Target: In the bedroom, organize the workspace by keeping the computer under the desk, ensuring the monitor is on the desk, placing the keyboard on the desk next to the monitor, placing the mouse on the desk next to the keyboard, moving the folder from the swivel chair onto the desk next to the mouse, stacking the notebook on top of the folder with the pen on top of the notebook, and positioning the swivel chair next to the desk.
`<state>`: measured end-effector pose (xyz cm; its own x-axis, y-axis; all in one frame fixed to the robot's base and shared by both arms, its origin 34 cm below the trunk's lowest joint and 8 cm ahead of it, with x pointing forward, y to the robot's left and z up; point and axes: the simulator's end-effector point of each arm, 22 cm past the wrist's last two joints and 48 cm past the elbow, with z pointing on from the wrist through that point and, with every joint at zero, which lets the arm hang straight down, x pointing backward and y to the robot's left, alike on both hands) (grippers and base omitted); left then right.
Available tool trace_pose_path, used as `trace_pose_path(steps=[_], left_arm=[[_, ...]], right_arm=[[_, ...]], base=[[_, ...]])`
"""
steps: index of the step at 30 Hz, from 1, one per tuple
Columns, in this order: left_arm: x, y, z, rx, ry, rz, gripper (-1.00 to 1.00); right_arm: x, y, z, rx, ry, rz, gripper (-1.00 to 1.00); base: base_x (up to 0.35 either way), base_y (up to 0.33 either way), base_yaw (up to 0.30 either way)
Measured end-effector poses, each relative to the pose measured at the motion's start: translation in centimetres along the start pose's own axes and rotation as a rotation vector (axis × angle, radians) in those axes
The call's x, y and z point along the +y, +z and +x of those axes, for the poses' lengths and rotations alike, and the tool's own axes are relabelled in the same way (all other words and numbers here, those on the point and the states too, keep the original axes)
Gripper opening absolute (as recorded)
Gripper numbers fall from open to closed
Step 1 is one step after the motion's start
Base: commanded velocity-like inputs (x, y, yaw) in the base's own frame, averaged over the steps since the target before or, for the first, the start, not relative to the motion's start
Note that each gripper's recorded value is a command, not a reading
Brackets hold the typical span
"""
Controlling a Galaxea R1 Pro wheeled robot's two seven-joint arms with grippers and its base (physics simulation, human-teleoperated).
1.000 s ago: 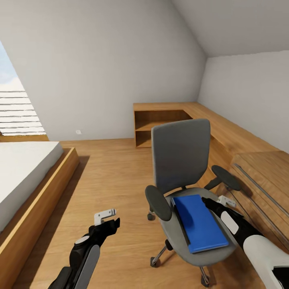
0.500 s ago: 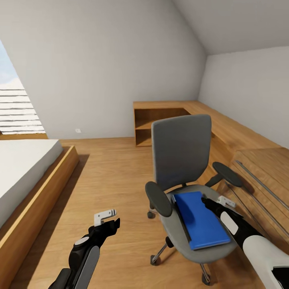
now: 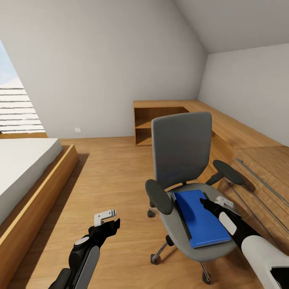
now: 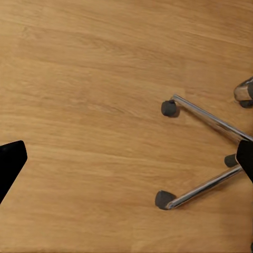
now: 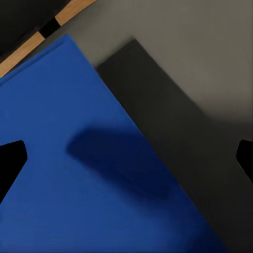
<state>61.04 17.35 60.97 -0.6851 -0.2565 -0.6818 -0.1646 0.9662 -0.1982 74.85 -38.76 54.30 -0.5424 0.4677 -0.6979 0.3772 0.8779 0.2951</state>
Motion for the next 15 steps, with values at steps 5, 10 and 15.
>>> trace_pose_path(steps=[5,10,15], left_arm=[[0.2,0.5,0.6,0.0,0.0,0.0,1.0],[0.3,0.7,1.0,0.0,0.0,0.0,1.0],[0.4,1.1,1.5,0.0,0.0,0.0,1.0]], right_arm=[[-0.2,0.4,0.7,0.001,0.0,-0.001,1.0],[-0.3,0.7,1.0,0.0,0.0,-0.001,1.0],[-0.1,0.9,0.8,-0.013,-0.004,-0.011,1.0]], base=[[0.0,0.0,0.0],[0.0,0.0,0.0],[0.0,0.0,0.0]])
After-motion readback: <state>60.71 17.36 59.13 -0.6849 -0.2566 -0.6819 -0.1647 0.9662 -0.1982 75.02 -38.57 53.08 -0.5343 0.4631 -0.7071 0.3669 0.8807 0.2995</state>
